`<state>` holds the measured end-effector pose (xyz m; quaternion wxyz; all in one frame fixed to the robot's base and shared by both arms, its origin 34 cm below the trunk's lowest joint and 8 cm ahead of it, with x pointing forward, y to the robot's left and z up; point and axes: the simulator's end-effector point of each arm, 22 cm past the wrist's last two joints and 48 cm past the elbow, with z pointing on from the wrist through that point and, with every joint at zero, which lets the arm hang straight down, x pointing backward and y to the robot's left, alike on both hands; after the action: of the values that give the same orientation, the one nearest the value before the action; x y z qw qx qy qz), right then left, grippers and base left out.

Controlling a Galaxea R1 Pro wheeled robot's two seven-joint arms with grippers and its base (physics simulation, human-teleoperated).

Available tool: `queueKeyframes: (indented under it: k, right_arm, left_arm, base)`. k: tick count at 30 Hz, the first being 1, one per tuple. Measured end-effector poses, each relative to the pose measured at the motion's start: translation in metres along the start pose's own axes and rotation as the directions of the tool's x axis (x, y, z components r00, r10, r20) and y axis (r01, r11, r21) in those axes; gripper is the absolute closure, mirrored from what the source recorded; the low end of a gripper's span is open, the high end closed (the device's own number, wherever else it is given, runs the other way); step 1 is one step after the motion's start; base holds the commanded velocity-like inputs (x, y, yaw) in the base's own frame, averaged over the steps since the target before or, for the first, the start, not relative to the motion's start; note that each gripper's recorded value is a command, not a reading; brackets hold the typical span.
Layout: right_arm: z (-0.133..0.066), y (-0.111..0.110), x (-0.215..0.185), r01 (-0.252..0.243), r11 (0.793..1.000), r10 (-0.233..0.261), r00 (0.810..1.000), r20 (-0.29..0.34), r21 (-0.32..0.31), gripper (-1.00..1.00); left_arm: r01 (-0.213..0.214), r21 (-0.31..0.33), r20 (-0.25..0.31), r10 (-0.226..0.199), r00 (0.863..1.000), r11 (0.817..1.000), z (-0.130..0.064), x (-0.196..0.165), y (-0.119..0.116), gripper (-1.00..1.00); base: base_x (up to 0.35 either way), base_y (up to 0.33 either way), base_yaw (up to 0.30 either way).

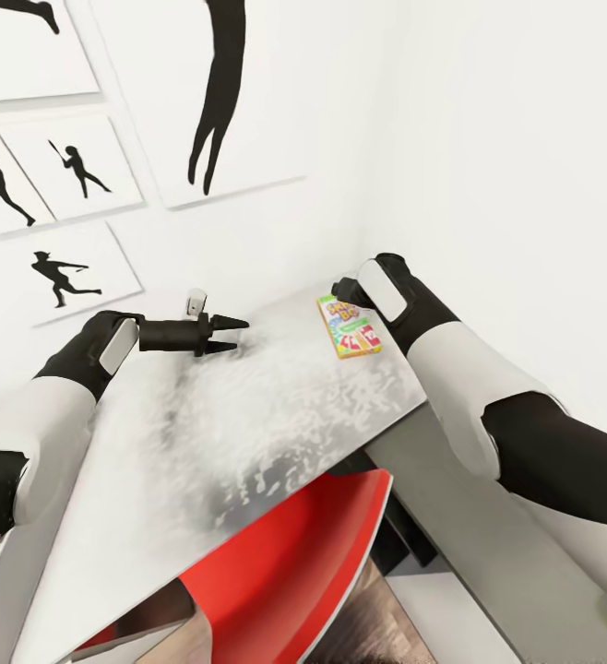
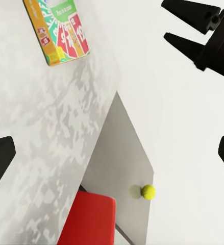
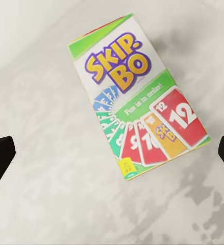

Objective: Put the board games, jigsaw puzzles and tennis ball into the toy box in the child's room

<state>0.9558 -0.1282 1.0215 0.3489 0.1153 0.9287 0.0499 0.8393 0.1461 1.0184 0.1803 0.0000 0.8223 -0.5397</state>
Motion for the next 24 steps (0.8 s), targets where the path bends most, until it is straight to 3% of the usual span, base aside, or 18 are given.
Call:
queueKeyframes:
  k: [14, 24]
  right_arm:
    - [-0.009, 0.010, -0.034, 0.030, 0.999, -0.030, 1.000, 0.010, -0.011, -1.00]
    - [0.000, 0.009, -0.028, 0.042, 0.999, -0.042, 0.999, -0.010, -0.007, -1.00]
  left_arm:
    - [0.021, -0.005, -0.010, -0.021, 1.000, 1.000, 0.006, 0.005, 0.015, -1.00]
    - [0.035, -0.008, -0.016, -0.035, 0.999, 0.999, 0.010, 0.009, 0.026, -1.00]
  base:
    - [0.000, 0.000, -0.014]
    - [0.000, 0.000, 0.000]
